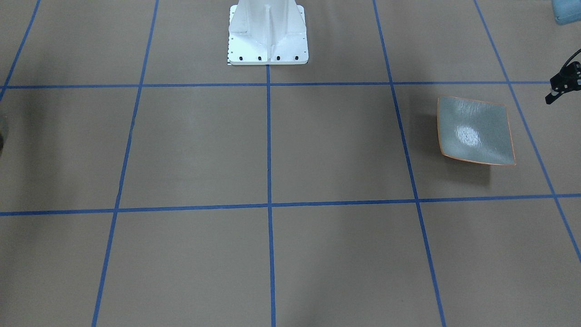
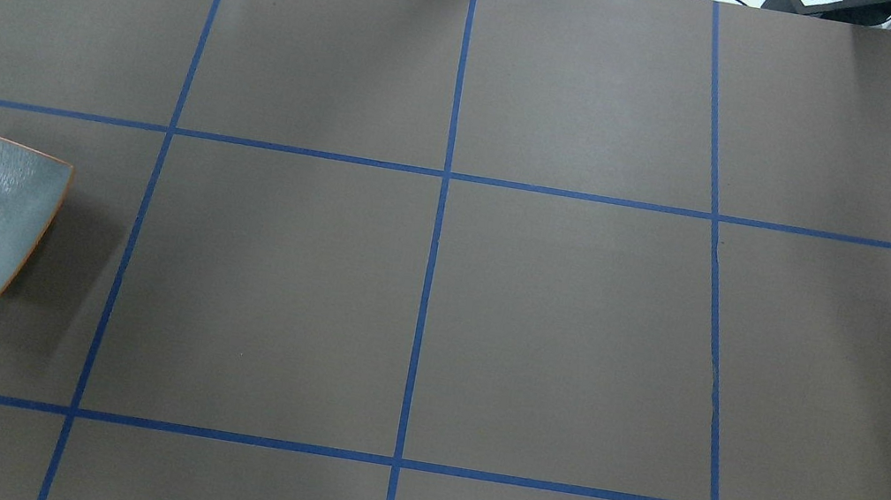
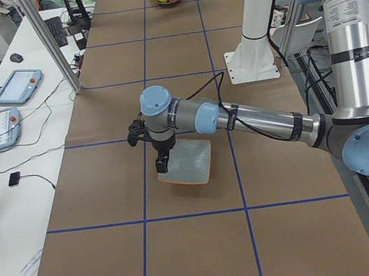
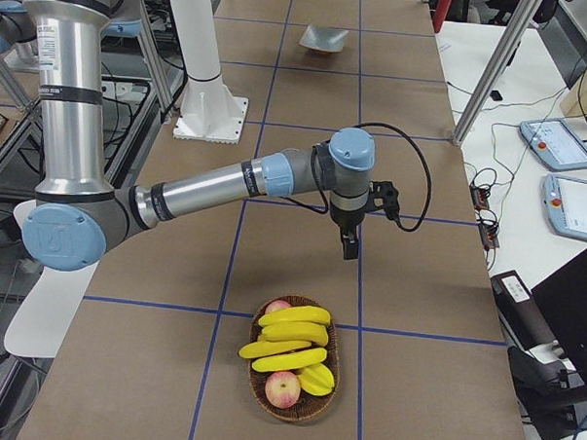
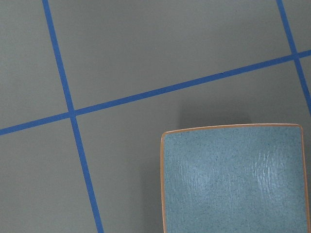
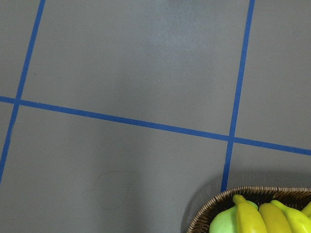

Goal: Transfer all bananas from basket to plate

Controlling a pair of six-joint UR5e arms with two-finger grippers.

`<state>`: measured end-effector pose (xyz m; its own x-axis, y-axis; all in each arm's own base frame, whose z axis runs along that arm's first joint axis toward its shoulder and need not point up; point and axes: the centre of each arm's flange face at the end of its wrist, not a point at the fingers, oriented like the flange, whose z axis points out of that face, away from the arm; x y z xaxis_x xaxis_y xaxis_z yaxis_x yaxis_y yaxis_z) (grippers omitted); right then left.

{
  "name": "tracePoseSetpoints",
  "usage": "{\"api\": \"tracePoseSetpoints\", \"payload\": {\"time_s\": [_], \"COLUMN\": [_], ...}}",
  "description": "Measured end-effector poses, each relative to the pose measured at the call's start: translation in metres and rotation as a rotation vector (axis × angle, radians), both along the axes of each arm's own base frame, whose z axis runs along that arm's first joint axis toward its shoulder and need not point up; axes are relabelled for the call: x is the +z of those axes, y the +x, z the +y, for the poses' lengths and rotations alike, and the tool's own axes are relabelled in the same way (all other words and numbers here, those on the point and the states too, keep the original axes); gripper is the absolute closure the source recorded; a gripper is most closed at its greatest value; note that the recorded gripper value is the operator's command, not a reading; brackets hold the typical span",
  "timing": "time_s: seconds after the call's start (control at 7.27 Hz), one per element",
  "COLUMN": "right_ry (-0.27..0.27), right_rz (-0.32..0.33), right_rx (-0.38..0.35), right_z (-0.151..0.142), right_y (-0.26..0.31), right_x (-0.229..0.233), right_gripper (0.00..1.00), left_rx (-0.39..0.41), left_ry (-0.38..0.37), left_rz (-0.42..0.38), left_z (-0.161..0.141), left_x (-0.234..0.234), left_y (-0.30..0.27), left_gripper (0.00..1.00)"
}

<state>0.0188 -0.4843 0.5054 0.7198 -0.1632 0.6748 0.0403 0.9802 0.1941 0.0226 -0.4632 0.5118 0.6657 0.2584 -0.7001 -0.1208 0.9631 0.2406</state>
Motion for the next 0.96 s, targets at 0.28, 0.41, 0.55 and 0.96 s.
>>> {"api": "tracePoseSetpoints", "payload": {"time_s": [0.28, 0.41, 0.55, 0.96], "right_ry": [-0.014, -0.025, -0.020, 0.021], "right_rz": [-0.038, -0.083, -0.110, -0.130], "right_rx": [-0.004, -0.006, -0.006, -0.006], "right_z": [0.016, 0.028, 0.038, 0.073], "right_y": [0.001, 0.002, 0.004, 0.008], "right_x": [0.003, 0.004, 0.002, 0.023], "right_gripper": [0.00, 0.00, 0.00, 0.00], "left_rx": [0.002, 0.005, 0.009, 0.014], "left_ry": [0.008, 0.008, 0.005, -0.015], "left_rz": [0.004, 0.012, 0.023, 0.032], "left_z": [-0.001, 0.000, 0.001, 0.004], "left_x": [-0.004, -0.005, -0.005, 0.003], "left_y": [0.001, 0.001, 0.002, 0.003], "left_gripper": [0.01, 0.01, 0.01, 0.01]}}
